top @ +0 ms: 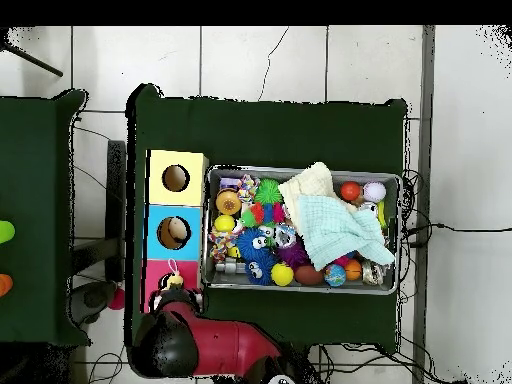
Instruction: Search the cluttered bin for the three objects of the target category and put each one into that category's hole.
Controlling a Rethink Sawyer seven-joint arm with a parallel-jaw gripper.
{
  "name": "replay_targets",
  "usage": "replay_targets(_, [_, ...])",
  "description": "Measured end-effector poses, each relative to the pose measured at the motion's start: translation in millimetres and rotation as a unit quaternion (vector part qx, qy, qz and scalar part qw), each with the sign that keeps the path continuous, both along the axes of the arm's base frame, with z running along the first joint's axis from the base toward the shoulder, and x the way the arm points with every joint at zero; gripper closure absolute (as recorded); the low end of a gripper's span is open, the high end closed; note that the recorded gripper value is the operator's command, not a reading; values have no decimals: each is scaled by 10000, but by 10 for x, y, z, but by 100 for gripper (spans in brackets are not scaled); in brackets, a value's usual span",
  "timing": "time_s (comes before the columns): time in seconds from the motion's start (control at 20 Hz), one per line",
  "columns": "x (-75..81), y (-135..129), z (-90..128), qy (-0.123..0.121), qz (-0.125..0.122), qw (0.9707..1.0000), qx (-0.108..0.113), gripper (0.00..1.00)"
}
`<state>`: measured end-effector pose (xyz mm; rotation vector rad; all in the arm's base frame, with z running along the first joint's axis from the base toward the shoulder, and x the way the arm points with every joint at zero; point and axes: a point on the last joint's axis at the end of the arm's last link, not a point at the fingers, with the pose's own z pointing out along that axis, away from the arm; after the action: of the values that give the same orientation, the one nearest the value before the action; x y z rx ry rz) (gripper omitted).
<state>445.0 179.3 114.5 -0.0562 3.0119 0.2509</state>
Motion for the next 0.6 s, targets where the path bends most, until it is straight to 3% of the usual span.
replay_targets(0.4, [-8,-9,-74,-27,-42,10000,-6,100])
replay_targets(0.6, [-2,-20,-146,-186,-44,9998,-32,100])
